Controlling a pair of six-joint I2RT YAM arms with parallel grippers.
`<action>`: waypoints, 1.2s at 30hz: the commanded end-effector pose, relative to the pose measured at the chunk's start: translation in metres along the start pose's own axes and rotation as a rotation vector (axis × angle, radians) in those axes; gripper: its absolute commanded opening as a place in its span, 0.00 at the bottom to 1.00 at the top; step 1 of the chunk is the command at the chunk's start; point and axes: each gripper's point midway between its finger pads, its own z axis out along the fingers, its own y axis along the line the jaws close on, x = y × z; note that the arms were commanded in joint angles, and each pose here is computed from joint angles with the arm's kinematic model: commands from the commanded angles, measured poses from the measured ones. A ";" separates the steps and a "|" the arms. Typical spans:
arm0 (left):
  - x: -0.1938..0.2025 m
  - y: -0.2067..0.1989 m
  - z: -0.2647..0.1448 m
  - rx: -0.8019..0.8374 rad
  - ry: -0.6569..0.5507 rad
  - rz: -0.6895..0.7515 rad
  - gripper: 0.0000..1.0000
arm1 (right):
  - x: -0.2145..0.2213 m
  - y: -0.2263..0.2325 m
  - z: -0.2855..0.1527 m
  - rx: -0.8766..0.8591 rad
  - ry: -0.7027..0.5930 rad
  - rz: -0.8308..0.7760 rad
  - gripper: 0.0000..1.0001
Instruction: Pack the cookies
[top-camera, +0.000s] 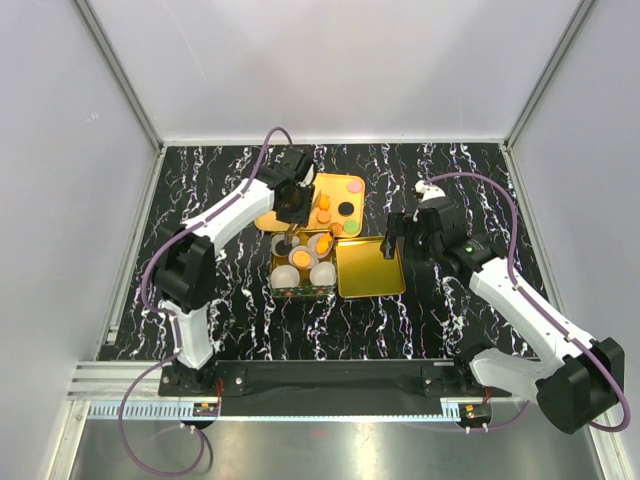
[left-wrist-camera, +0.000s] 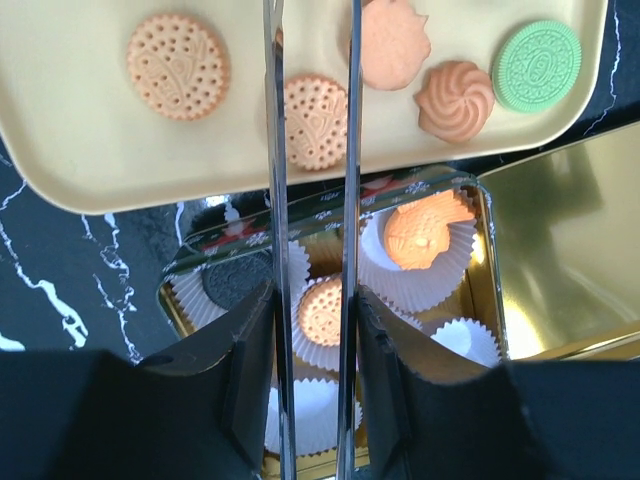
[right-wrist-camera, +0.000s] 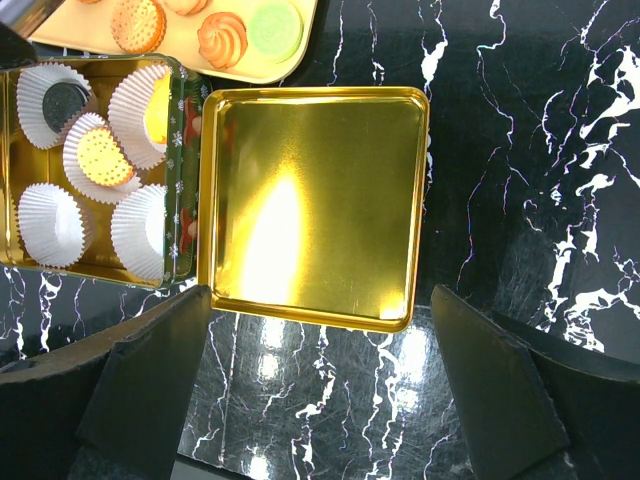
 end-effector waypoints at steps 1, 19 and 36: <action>-0.032 -0.018 -0.007 0.066 -0.083 -0.009 0.39 | -0.015 0.006 -0.006 -0.030 -0.054 -0.007 1.00; -0.062 -0.019 -0.026 0.075 -0.159 0.023 0.40 | -0.015 0.006 -0.005 -0.027 -0.054 -0.007 1.00; -0.035 -0.015 -0.024 0.093 -0.107 0.102 0.41 | -0.014 0.006 -0.003 -0.024 -0.049 -0.007 1.00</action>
